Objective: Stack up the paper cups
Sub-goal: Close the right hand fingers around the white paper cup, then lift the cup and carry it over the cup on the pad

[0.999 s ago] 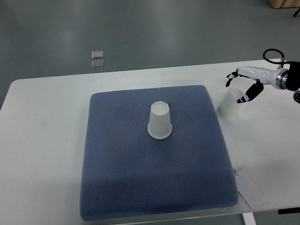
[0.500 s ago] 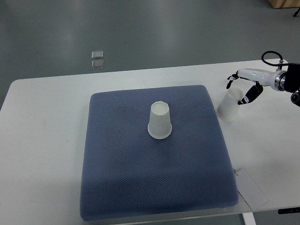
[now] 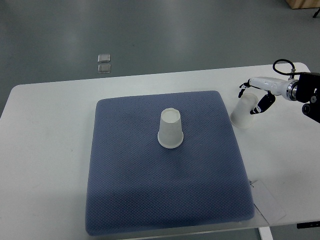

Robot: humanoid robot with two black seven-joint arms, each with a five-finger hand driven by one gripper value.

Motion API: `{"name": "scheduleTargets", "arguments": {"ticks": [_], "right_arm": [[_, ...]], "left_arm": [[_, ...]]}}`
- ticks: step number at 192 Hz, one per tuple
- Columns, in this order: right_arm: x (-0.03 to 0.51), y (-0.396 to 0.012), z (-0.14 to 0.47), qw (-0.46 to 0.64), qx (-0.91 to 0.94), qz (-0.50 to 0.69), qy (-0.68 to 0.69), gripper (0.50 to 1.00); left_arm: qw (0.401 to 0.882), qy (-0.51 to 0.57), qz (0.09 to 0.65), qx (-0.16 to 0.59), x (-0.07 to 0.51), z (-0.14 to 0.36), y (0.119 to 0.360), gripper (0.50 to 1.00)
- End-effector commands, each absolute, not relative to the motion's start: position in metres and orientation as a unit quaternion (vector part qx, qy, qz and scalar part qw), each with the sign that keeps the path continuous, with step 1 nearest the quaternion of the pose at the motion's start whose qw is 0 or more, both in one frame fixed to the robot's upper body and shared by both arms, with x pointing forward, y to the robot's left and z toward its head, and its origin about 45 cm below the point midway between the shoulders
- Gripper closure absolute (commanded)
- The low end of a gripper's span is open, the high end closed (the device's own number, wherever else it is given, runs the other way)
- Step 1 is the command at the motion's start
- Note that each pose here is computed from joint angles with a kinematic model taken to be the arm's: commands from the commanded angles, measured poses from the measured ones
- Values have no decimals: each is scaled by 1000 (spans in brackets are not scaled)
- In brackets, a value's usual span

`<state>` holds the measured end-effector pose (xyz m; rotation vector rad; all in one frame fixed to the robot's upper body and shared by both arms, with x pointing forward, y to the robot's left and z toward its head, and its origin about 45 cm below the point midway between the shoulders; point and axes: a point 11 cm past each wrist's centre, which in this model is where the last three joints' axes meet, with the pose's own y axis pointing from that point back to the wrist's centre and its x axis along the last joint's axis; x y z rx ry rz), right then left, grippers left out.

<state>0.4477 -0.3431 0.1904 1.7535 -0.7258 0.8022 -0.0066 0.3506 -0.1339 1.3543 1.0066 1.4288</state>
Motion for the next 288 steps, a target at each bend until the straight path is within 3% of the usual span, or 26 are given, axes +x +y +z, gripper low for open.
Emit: {"name": "scheduleTargets", "arguments": {"ticks": [1,12,16,28,31,32,33,35,36,37,39,96,138,174,218,257,288], "right_arm": [[447,-339,186,515,732,334,-298,613],[446,-339,185,515,732,333,-296,638],[446,-339,184,515,733,333,-295,668],[445,-337,182,518,733,333,-290,809],[444,-338,181,519,732,334,-289,879],[444,-338,181,519,732,334,-289,879],[444,-339,181,522,731,334,-287,915],[444,-339,181,522,731,334,-287,916],[443,-339,180,522,731,333,-286,952],[443,-339,180,522,731,333,-286,953],[443,-339,180,523,730,334,-285,1000],[447,-346,190,521,726,336,-297,1000],[470,-342,269,480,717,393,-316,1000],[476,-302,328,417,737,434,-308,1000],[456,-224,378,328,789,459,-242,1000],[426,-171,388,276,834,448,-164,1000],[416,-153,382,270,847,441,-128,1000]], "left_arm": [[449,407,577,547,-7,-134,351,500],[448,407,578,547,-7,-134,351,500],[449,407,577,547,-7,-134,351,500],[449,407,577,547,-7,-134,351,500],[449,407,577,547,-7,-134,351,500],[449,407,577,547,-7,-134,351,500],[449,407,577,547,-7,-134,351,500],[449,407,577,547,-7,-134,351,500],[449,407,577,547,-7,-134,351,500],[449,407,577,547,-7,-134,351,500],[449,407,577,547,-7,-134,351,500],[449,407,577,547,-7,-134,351,500],[448,407,578,547,-7,-134,351,500],[449,407,577,547,-7,-134,351,500],[449,407,577,547,-7,-134,351,500],[449,407,577,547,-7,-134,351,500],[449,407,577,547,-7,-134,351,500]]}}
